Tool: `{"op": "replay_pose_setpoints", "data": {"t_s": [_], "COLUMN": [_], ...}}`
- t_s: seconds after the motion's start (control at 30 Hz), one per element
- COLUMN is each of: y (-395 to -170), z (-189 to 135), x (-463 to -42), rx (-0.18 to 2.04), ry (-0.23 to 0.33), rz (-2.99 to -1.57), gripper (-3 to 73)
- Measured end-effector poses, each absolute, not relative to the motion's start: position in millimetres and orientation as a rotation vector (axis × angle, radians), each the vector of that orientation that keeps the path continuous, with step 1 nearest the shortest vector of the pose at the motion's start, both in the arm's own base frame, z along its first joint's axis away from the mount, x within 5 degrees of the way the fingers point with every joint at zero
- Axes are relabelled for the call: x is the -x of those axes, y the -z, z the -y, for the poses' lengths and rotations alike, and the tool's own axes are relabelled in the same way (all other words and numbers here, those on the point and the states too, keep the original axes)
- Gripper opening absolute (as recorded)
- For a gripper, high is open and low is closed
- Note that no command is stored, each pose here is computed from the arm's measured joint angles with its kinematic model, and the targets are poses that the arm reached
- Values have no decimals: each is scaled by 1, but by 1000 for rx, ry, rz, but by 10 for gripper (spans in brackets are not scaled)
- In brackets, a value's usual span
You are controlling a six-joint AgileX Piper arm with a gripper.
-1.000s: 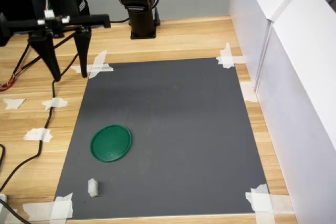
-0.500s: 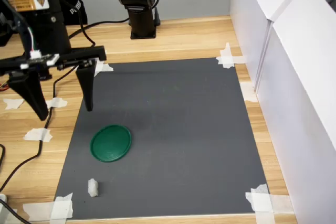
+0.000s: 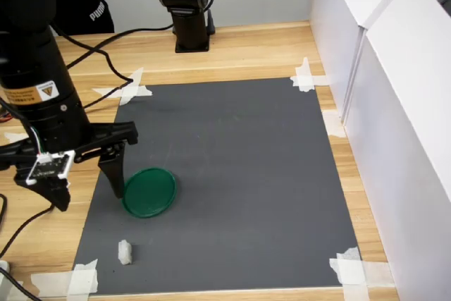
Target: Grasp a white terminal and put it on the green lid.
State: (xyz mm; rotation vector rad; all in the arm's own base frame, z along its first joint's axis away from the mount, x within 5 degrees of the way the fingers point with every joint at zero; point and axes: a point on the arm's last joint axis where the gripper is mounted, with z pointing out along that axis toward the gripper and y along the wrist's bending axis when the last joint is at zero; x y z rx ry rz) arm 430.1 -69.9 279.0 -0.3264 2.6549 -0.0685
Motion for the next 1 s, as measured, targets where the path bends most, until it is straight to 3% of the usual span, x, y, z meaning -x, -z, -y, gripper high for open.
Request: {"op": "replay_pose_setpoints", "data": {"t_s": [0.37, 1.0], "y": [-258, -212], "z": [70, 66], "x": [-445, -463], "rx": [321, 497], "ry": [35, 45], "rz": [-2641, -2652], "gripper": [653, 649]}}
